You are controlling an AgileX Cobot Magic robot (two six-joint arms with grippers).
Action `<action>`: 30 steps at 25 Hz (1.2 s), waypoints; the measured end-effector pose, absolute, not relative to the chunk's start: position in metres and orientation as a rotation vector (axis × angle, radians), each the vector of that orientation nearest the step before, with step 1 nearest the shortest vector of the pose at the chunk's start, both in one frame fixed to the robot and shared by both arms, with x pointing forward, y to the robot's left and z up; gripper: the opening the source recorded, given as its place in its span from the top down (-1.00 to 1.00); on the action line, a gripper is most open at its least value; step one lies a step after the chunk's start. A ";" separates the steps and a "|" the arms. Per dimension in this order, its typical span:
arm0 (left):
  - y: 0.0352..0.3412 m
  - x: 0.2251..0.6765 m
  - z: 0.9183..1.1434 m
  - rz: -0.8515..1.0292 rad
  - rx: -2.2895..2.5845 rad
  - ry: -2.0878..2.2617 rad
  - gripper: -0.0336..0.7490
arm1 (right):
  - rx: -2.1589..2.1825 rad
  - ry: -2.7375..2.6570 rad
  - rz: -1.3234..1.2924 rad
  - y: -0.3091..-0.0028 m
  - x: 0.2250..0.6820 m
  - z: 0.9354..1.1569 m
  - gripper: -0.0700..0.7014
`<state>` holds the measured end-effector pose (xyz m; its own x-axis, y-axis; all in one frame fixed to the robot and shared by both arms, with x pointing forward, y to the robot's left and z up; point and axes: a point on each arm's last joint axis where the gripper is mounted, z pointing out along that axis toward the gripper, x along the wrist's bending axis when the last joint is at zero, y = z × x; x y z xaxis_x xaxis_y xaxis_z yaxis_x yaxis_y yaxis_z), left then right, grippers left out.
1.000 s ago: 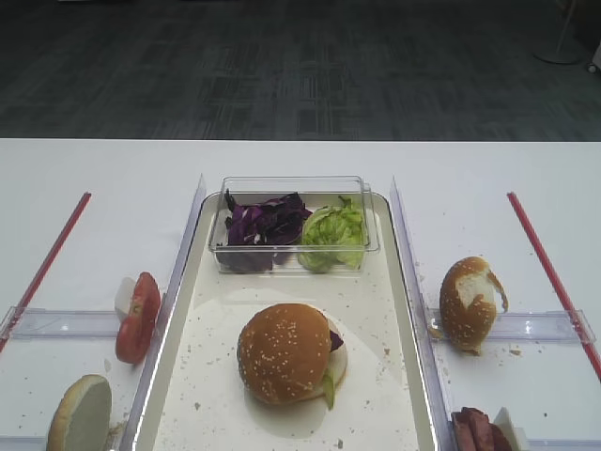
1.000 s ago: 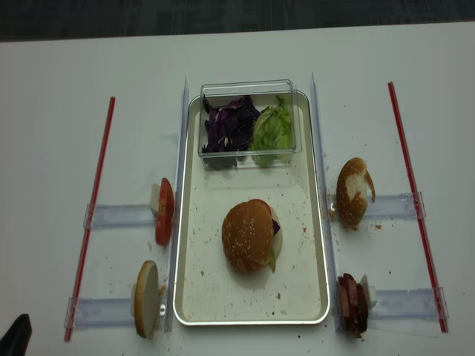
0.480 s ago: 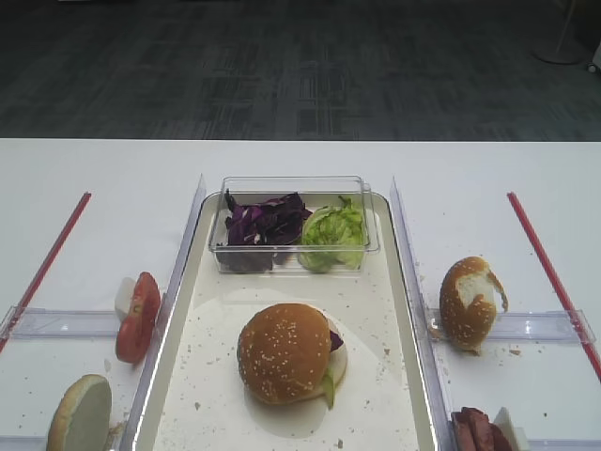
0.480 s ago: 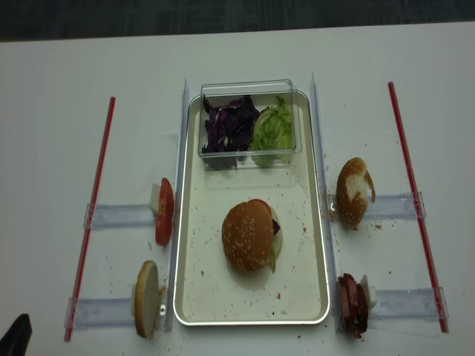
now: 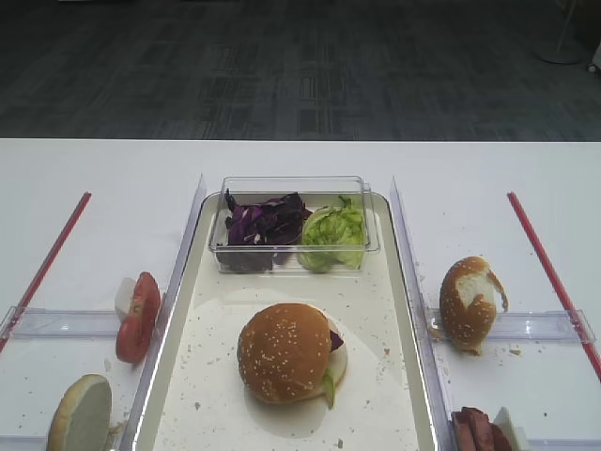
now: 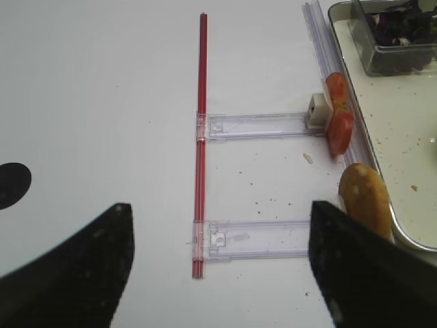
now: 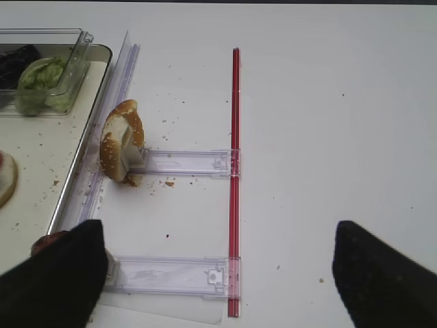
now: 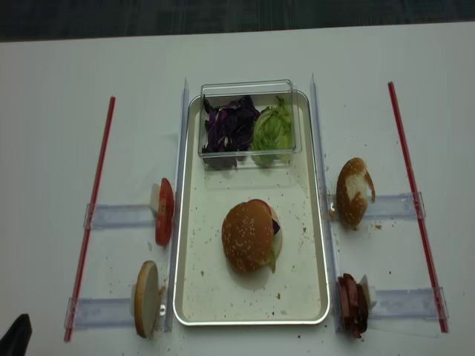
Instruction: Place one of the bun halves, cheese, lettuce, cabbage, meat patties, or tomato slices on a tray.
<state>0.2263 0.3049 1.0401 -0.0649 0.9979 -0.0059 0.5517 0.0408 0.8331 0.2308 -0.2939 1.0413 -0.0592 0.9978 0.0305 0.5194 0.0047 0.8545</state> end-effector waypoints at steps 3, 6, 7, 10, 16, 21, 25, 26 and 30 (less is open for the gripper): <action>0.305 0.226 1.040 0.900 1.577 1.688 -0.34 | 1.580 1.648 0.959 -0.294 0.231 1.041 -0.94; 0.305 0.226 1.040 0.900 1.577 1.688 -0.34 | 1.580 1.648 0.959 -0.294 0.231 1.041 -0.94; 0.305 0.226 1.040 0.900 1.577 1.688 -0.34 | 1.580 1.648 0.959 -0.294 0.231 1.041 -0.94; 0.305 0.226 1.040 0.900 1.577 1.688 -0.34 | 1.580 1.648 0.959 -0.294 0.231 1.041 -0.94; 0.305 0.226 1.040 0.900 1.577 1.688 -0.34 | 1.580 1.648 0.959 -0.294 0.231 1.041 -0.94; 0.305 0.226 1.040 0.900 1.577 1.688 -0.34 | 1.580 1.648 0.959 -0.294 0.231 1.041 -0.94; 0.305 0.226 1.040 0.900 1.577 1.688 -0.34 | 1.580 1.648 0.959 -0.294 0.231 1.041 -0.94; 0.305 0.226 1.040 0.900 1.577 1.688 -0.34 | 1.580 1.648 0.959 -0.294 0.231 1.041 -0.94; 0.305 0.226 1.040 0.900 1.577 1.688 -0.34 | 1.580 1.648 0.959 -0.294 0.231 1.041 -0.94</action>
<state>0.2263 0.3049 1.0401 -0.0649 0.9979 -0.0059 0.5517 0.0408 0.8331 0.2308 -0.2939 1.0413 -0.0592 0.9978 0.0305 0.5194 0.0047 0.8545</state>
